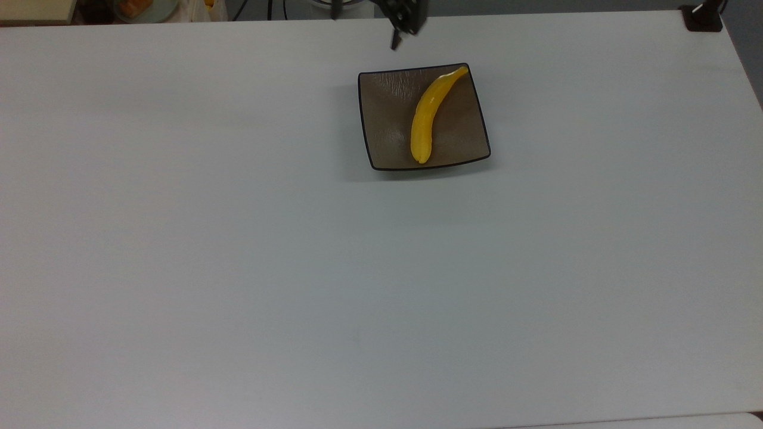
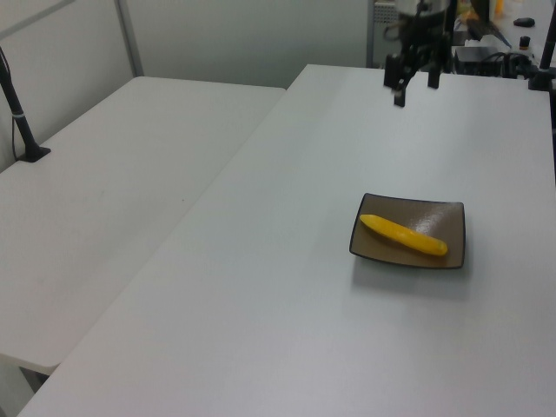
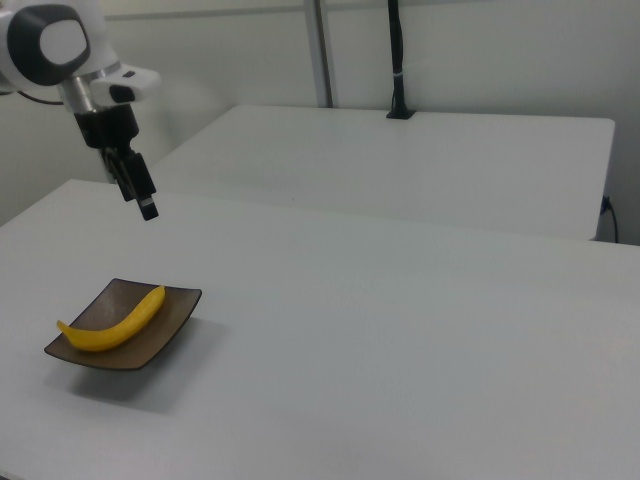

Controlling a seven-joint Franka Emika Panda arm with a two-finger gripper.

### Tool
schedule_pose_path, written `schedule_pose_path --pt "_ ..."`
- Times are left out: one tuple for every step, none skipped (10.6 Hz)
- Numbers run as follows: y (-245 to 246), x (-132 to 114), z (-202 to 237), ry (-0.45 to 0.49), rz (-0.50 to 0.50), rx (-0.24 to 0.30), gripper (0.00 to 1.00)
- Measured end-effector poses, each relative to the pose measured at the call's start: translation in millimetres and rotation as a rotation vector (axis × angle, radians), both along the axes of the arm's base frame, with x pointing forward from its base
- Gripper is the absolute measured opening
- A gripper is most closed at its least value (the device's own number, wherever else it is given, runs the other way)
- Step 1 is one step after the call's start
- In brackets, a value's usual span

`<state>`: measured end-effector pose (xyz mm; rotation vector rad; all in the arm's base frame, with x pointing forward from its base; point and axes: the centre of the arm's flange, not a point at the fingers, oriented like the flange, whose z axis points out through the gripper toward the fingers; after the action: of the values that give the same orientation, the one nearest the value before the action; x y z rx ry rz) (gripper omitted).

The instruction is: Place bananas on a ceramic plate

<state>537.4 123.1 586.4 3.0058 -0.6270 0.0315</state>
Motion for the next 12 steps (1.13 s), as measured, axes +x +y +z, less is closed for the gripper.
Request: schedule_pose_path --pt "-22.7 -4.1 12.9 -0.003 0.040 0.011 1.00" --pt "-41.3 -5.1 18.6 -0.003 0.094 0.014 1.00" --pt "-55.9 -3.5 18.4 0.003 0.160 0.015 1.00" --pt "-66.5 -1.5 16.1 0.014 0.231 0.026 1.00" --pt "-73.9 -0.2 14.0 0.021 0.301 0.045 1.00" --pt "-78.1 0.7 12.8 0.026 0.382 0.063 1.00" --pt "-80.0 2.6 12.8 0.017 0.466 0.072 1.00" --pt "-79.9 5.5 13.6 -0.002 0.526 0.076 1.00" --pt "-78.8 9.3 14.1 -0.027 0.550 0.078 1.00" --pt "-78.3 12.5 13.0 -0.040 0.558 0.078 1.00" --pt "-78.3 14.0 11.5 -0.042 0.558 0.079 1.00" --pt "-76.7 15.1 11.1 -0.051 0.555 0.100 1.00"
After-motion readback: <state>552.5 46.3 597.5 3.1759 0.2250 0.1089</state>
